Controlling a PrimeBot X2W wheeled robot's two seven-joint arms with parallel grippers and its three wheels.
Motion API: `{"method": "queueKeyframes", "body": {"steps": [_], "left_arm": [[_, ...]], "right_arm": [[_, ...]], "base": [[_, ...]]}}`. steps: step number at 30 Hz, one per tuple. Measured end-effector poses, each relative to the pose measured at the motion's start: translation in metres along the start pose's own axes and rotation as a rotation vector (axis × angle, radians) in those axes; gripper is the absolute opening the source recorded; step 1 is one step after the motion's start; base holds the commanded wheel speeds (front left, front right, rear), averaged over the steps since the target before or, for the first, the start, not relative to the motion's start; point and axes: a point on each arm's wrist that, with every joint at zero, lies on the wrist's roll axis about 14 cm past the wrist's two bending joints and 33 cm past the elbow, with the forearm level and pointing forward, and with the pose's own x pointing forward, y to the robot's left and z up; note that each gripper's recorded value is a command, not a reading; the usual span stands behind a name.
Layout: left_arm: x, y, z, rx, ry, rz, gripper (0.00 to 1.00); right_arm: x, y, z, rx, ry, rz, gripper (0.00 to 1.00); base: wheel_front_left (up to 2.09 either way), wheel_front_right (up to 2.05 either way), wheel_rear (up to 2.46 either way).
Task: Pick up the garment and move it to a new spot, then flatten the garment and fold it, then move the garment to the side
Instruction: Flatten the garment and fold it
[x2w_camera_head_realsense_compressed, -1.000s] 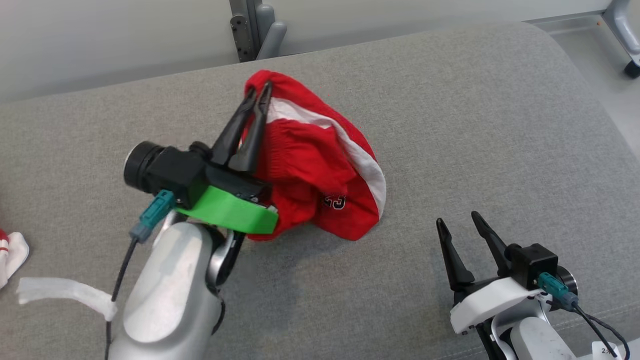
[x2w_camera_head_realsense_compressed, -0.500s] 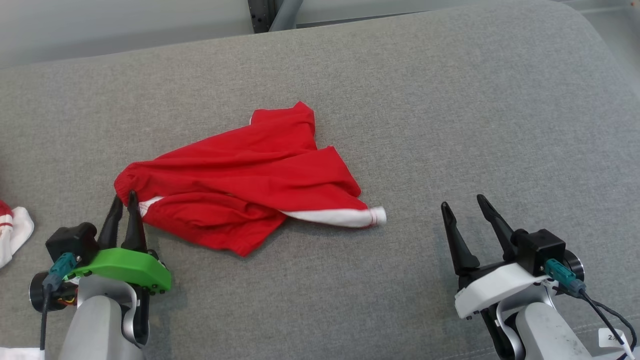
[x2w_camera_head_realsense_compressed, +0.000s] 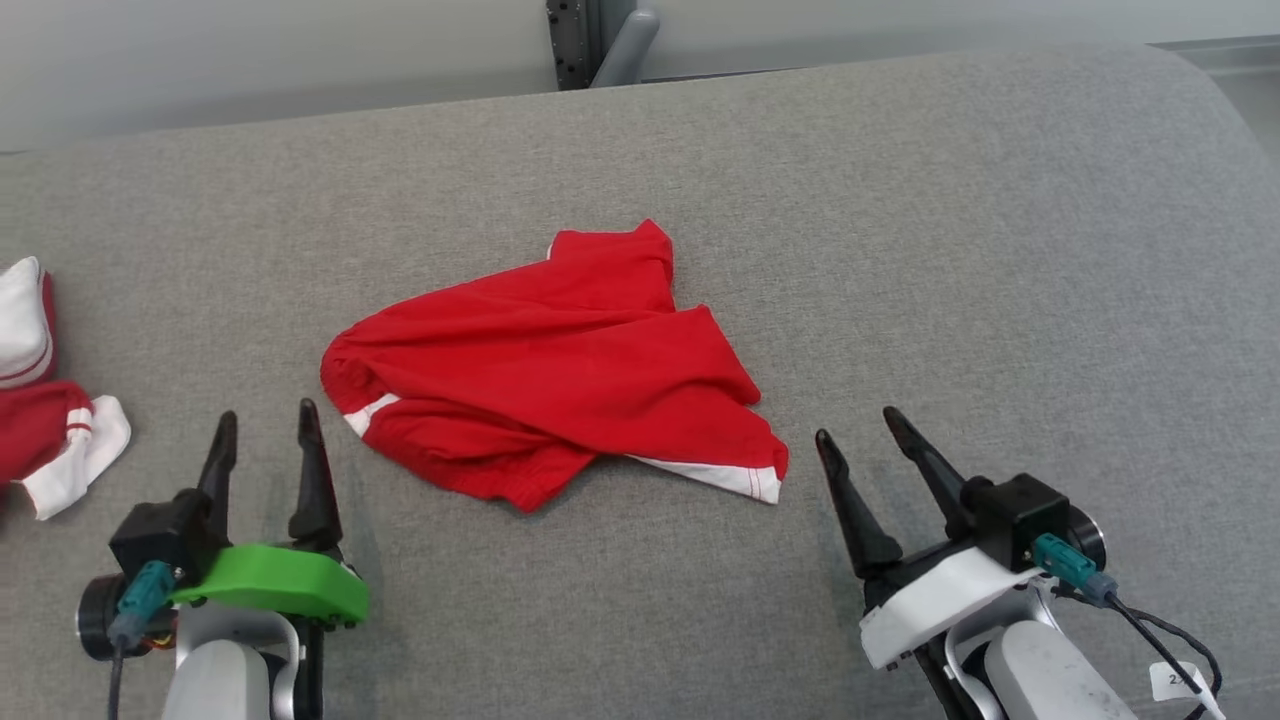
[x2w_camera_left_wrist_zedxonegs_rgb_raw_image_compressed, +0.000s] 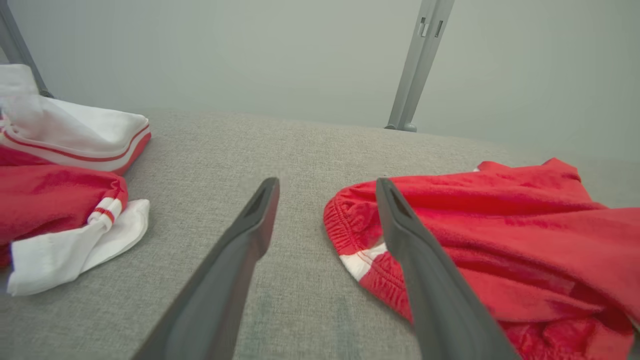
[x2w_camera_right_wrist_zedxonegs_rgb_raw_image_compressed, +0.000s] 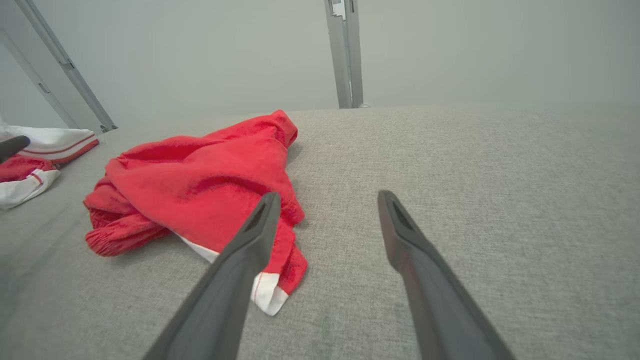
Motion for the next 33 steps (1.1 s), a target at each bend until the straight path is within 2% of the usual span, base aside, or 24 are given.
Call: {"method": "queueKeyframes", "body": {"steps": [5, 9, 15, 23, 33], "left_arm": [[-0.019, -0.011, -0.007, -0.044, 0.018, -0.033, 1.0], [-0.032, -0.013, -0.011, -0.065, 0.031, -0.034, 1.0], [-0.05, 0.005, -0.012, -0.062, 0.035, 0.036, 1.0], [-0.056, 0.02, -0.011, -0.057, 0.033, 0.083, 1.0], [-0.048, 0.004, -0.009, -0.055, 0.025, 0.035, 1.0]], "right_arm": [[0.006, 0.028, -0.016, 0.015, 0.053, 0.104, 1.0], [0.014, 0.033, -0.035, 0.005, 0.117, 0.144, 1.0], [0.024, 0.056, -0.063, 0.035, 0.203, 0.216, 1.0], [0.029, 0.057, -0.083, 0.085, 0.262, 0.208, 1.0], [0.025, 0.042, -0.084, 0.119, 0.258, 0.145, 1.0]], "base": [[0.0, 0.0, 0.0], [0.0, 0.0, 0.0], [0.0, 0.0, 0.0], [0.0, 0.0, 0.0], [0.0, 0.0, 0.0]]}}
